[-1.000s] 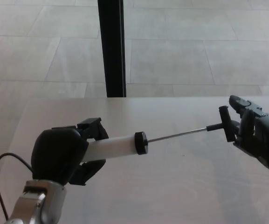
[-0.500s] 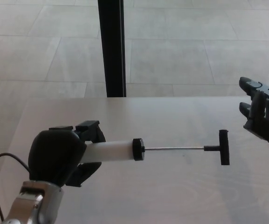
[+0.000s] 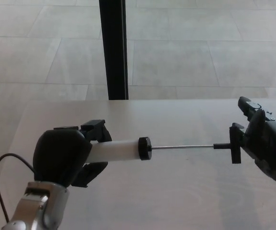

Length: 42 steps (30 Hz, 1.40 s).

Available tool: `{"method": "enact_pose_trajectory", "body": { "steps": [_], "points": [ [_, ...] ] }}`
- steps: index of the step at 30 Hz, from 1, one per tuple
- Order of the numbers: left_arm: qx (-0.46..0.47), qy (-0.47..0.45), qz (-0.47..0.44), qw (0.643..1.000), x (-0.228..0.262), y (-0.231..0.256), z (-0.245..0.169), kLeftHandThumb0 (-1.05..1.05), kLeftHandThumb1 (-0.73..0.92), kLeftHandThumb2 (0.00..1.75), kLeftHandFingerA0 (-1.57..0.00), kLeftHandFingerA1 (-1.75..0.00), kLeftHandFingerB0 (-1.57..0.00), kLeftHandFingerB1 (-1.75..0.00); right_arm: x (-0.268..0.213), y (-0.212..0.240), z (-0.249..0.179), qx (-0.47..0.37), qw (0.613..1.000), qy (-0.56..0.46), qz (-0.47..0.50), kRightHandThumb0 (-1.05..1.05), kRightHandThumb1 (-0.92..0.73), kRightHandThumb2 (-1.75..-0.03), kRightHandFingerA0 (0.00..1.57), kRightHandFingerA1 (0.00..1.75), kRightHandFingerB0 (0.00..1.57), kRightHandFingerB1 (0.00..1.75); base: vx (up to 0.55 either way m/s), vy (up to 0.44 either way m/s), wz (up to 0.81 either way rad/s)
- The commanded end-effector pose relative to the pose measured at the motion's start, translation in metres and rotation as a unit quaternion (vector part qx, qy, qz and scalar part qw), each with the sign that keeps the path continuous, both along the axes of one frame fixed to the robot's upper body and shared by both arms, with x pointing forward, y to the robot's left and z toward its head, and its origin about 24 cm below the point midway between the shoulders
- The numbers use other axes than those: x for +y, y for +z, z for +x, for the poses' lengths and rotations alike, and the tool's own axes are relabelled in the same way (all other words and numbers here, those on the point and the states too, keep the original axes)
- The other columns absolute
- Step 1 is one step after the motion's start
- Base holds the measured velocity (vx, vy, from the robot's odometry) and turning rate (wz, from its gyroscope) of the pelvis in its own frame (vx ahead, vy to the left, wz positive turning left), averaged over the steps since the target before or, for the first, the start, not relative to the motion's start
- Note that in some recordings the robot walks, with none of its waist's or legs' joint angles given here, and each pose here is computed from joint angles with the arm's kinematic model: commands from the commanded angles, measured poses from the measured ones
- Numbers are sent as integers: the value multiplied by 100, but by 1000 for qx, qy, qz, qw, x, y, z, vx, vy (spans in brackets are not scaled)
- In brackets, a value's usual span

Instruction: The robot uses its left hand to lift the air pump kept on the middle of the desk and use the right hand to compress the handle

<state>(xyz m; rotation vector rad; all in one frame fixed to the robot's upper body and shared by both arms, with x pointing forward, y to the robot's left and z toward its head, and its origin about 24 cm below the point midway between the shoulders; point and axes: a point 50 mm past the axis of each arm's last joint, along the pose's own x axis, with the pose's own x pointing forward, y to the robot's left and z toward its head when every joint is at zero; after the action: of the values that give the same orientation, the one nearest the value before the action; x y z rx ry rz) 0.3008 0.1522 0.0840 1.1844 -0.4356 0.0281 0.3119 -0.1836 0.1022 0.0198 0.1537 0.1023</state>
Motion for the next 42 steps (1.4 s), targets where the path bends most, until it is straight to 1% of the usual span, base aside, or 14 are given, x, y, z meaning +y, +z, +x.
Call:
{"method": "enact_pose_trajectory", "body": {
  "steps": [1, 7, 8, 9, 12, 13, 14, 15, 16, 19, 22, 27, 37, 42],
  "points": [
    [-9, 5, -14, 1000, 2, 2, 2, -4, 45, 123, -91, -174, -82, -145, 5, -3, -3, 2, 1000, -18, 24, -101, -92, -130, 0, 10, 1, 7, 0, 0, 0],
    [-11, 1, 3, 1000, 0, 2, 3, -7, 45, 121, -89, -172, -82, -146, 13, 2, 0, -8, 1000, -6, 24, -100, -92, -130, 0, 10, 0, 7, 0, 0, 0],
    [-14, 2, 1, 1000, 0, 3, 4, -10, 44, 124, -93, -172, -83, -144, 14, 5, 1, -13, 1000, -3, 18, -99, -92, -130, 0, 11, 0, 8, 0, 0, 0],
    [-16, -1, 0, 1000, 1, 2, 3, -10, 44, 119, -124, -140, -103, -123, 13, 9, 3, -17, 1000, 1, 9, -100, -92, -130, 0, 11, 0, 7, 0, 0, 0],
    [-12, 1, -2, 1000, 2, -1, 2, -12, 44, 119, -125, -143, -101, -124, 13, 16, 6, -21, 1000, 1, -6, -101, -91, -130, 0, 9, 2, 6, 0, 0, 0],
    [-14, 3, 1, 1000, 3, 0, 2, -10, 44, 123, -94, -175, -83, -145, 14, 18, 7, -24, 1000, 1, -7, -95, -92, -86, 0, 12, 0, 24, 0, 0, 0],
    [-14, 3, 2, 1000, 4, 0, 2, -10, 44, 123, -94, -175, -83, -145, 15, 19, 8, -25, 1000, 1, -7, -95, -92, -86, 0, 12, 0, 24, 0, 0, 0],
    [-12, 4, 4, 1000, 3, -1, 2, -10, 46, 120, -91, -174, -83, -147, 16, 24, 10, -27, 1000, 0, -12, -93, -92, -86, 0, 16, 1, 25, 0, 0, 0],
    [-15, 3, 5, 1000, 1, -1, 2, -9, 45, 122, -93, -175, -81, -152, 18, 28, 11, -30, 999, 3, -18, -100, -89, -128, 0, 12, 9, 13, 0, 0, 0],
    [-20, 0, 13, 1000, -1, 0, 3, -7, 44, 127, -93, -172, -80, -144, 25, 27, 11, -30, 999, 10, -19, -102, -92, -130, 0, 7, 8, 8, 0, 0, 0],
    [-25, -3, 24, 999, -2, 1, 4, -9, 45, 121, -88, -170, -82, -143, 30, 25, 10, -31, 999, 12, -19, -101, -92, -130, 0, 9, 8, 10, 0, 0, 0],
    [-24, -6, -9, 1000, -4, 2, 4, -7, 42, 126, -92, -175, -83, -149, 37, 22, 8, -31, 999, 16, -10, -99, -92, -130, 0, 11, 6, 11, 0, 0, 0],
    [-28, 2, -2, 1000, -8, 8, 9, -11, 49, 116, -91, -173, -83, -142, 55, 14, 8, -36, 998, 6, 51, -99, -92, -131, 0, 16, 0, 11, 0, 0, 0],
    [-28, -1, -21, 999, -9, 10, 12, -14, 48, 117, -91, -175, -82, -148, 54, 9, 7, -32, 996, -13, 78, -98, -92, -131, 0, 17, 0, 12, 0, 0, 0]
  ]
}}
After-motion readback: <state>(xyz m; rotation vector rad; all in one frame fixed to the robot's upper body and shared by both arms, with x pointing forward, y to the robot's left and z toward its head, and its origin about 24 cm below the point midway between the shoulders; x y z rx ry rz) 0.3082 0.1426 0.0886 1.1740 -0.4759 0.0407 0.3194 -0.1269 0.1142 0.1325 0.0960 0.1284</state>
